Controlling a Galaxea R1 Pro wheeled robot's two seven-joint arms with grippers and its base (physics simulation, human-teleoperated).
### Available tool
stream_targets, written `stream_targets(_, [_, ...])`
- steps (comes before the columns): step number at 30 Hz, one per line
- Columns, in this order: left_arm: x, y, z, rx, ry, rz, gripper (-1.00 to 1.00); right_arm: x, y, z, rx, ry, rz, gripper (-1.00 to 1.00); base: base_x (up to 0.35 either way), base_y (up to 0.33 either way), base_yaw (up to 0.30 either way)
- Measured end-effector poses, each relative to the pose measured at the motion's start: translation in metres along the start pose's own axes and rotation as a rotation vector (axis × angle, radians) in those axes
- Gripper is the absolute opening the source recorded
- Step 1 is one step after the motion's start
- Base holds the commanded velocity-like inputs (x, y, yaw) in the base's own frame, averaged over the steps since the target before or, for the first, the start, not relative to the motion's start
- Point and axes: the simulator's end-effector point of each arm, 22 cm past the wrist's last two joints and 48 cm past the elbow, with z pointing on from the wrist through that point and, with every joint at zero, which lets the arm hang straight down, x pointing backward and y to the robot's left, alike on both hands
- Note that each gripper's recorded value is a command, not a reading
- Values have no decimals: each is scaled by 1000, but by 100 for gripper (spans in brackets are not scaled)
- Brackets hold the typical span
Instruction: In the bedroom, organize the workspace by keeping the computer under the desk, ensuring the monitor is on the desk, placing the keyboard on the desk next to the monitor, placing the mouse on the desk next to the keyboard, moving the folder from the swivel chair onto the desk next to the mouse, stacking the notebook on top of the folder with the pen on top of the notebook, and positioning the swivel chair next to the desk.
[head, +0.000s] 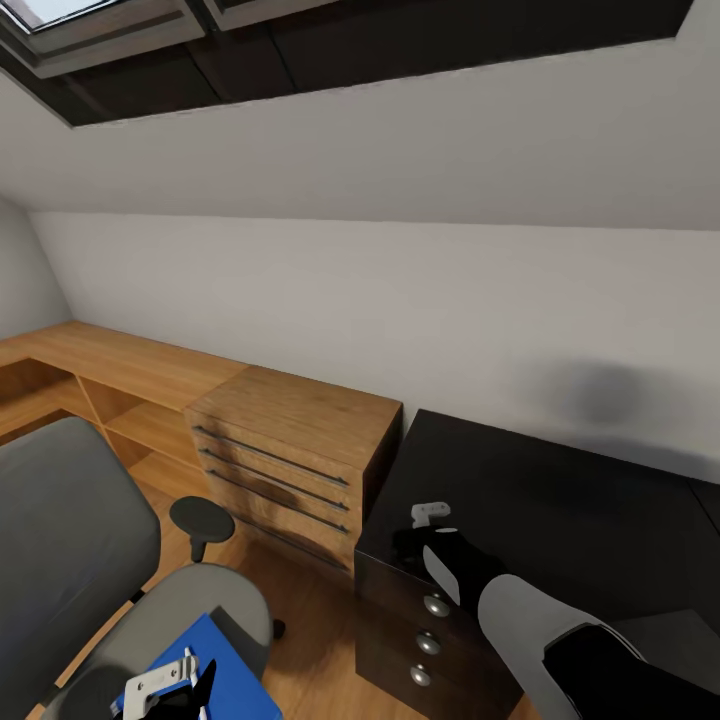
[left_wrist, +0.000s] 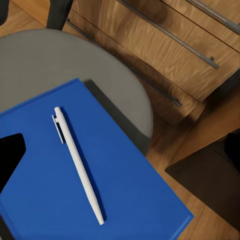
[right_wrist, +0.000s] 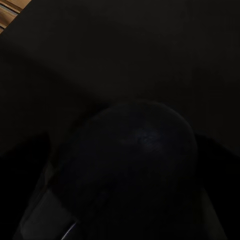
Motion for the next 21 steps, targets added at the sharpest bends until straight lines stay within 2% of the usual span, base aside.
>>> stream_targets(13, [-5,-1,-5,-1,0,2,100,-4,1,-5,-1,0,7,-100,0,0,0])
stream_targets(16, [-8,-2,-7,-1,0,3,100,-10,2,-9,-6,-7,40,-100,0,0,0])
stream_targets(19, [-11,-2,-10,-1,1,4,100,-23,3,-14,-10,-30,50,-100,0,0,0])
stream_targets(21, [-13,-3,-12,-1,1,5,100,-49,10,-22,-25,-88,52,-100,-68,0,0])
